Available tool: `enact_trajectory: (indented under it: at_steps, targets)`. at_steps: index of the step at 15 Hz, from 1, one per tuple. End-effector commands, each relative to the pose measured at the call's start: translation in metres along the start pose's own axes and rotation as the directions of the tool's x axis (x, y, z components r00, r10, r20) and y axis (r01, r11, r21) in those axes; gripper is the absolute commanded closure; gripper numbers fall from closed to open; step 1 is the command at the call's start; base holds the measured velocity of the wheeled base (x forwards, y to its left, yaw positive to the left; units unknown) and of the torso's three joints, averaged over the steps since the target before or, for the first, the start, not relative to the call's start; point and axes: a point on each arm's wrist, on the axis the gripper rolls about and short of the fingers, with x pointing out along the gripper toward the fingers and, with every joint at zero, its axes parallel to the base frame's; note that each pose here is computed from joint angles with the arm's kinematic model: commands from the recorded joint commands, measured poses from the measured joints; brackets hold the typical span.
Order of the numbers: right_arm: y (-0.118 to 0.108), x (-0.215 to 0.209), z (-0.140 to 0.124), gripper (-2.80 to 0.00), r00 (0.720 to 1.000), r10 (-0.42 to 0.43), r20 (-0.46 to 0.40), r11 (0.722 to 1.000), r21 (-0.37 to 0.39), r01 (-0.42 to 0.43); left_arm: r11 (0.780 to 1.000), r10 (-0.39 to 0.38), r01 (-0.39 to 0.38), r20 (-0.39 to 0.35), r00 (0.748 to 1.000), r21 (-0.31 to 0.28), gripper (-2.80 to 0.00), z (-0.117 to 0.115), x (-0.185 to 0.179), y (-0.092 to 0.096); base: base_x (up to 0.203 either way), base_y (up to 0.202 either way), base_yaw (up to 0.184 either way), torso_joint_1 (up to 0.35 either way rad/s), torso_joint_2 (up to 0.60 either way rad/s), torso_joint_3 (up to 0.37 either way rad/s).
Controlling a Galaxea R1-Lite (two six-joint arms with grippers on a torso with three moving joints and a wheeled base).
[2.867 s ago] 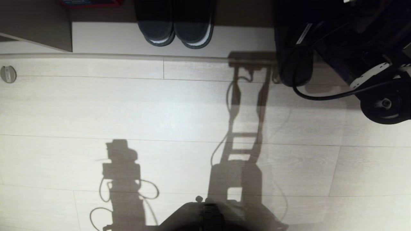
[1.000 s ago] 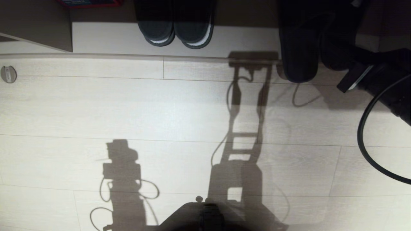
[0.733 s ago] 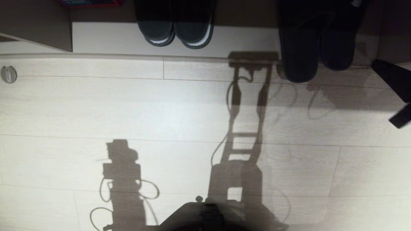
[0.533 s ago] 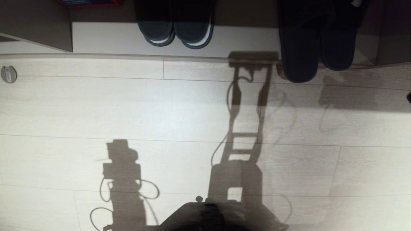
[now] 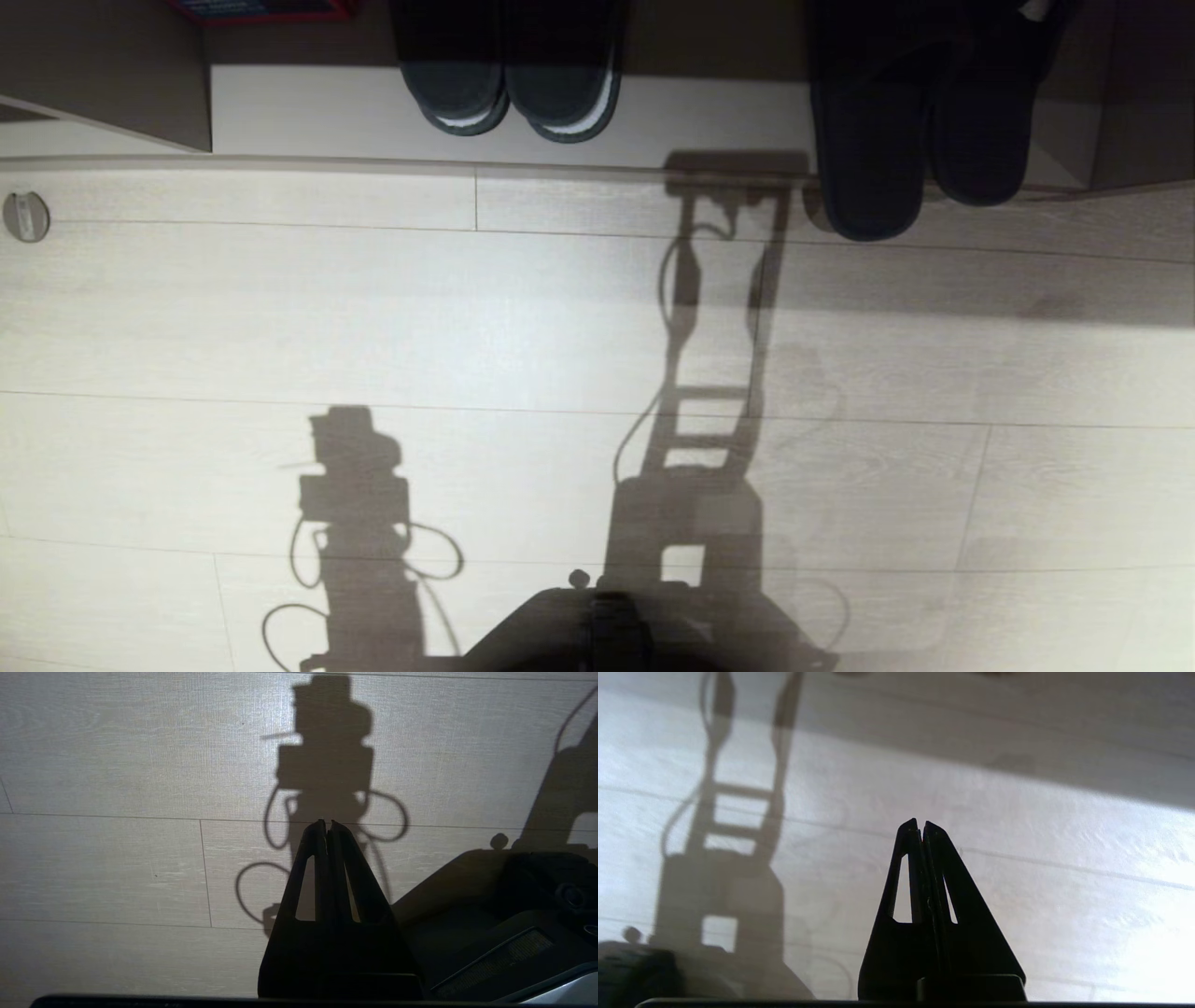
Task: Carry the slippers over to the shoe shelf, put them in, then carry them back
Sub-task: Pick up the slippers in the shoe cabinet
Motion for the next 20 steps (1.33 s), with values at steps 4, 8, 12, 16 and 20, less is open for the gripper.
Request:
enact_trajectory:
  at_steps: [4, 8, 12, 16, 20]
  targets:
    - [0.005, -0.02, -0.046, 0.0, 0.998, 0.009, -0.058, 1.0, 0.004, -0.009, 1.0, 0.001, -0.001, 0.0, 1.0, 0.0, 0.0, 0.0, 0.0, 0.0, 0.0, 0.0, 0.0, 0.0, 0.0, 0.0]
    - [0.009, -0.041, -0.075, 0.0, 0.987, 0.054, -0.148, 0.998, 0.031, -0.05, 1.0, 0.001, -0.001, 0.0, 1.0, 0.0, 0.0, 0.0, 0.0, 0.0, 0.0, 0.0, 0.0, 0.0, 0.0, 0.0]
    - [0.01, -0.041, -0.081, 0.0, 0.974, 0.067, -0.216, 0.997, 0.05, -0.057, 1.0, 0.001, -0.001, -0.001, 1.0, 0.0, 0.0, 0.0, 0.0, 0.0, 0.0, 0.0, 0.0, 0.0, 0.0, 0.0]
    - [0.009, -0.041, -0.081, 0.0, 0.976, 0.043, -0.214, 0.996, 0.091, -0.024, 1.0, 0.001, -0.001, 0.002, 1.0, -0.006, 0.0, 0.0, 0.0, 0.0, 0.0, 0.0, 0.0, 0.0, 0.0, 0.0]
    - [0.009, -0.041, -0.081, 0.0, 0.976, 0.043, -0.214, 0.996, 0.091, -0.024, 1.0, 0.002, -0.002, 0.002, 1.0, -0.008, 0.0, 0.0, 0.0, 0.0, 0.0, 0.0, 0.0, 0.0, 0.0, 0.0]
